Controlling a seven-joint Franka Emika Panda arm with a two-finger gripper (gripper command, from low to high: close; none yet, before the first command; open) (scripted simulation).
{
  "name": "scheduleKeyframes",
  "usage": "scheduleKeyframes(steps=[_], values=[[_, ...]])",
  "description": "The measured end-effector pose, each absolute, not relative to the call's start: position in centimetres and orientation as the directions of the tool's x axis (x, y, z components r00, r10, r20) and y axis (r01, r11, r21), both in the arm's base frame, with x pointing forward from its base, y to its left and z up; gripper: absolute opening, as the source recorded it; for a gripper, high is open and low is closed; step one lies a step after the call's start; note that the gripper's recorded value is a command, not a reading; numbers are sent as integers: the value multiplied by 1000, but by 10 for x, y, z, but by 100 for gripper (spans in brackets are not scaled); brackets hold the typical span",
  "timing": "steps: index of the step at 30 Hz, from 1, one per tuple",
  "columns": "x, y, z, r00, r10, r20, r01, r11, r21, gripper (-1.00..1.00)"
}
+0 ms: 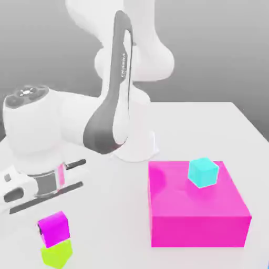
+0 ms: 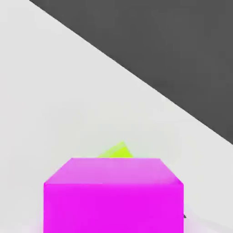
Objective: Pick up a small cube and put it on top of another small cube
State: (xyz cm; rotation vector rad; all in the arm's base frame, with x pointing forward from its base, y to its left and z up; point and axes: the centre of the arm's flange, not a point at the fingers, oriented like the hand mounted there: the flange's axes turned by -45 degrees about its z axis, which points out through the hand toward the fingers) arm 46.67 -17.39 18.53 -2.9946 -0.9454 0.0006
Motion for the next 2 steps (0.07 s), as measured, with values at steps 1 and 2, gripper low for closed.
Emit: scheduleKeyframes(steps=[1,2], values=[[467,-174,185,819,574,0,574,-819,-1,100],[467,-174,185,819,574,0,574,-819,-1,100]])
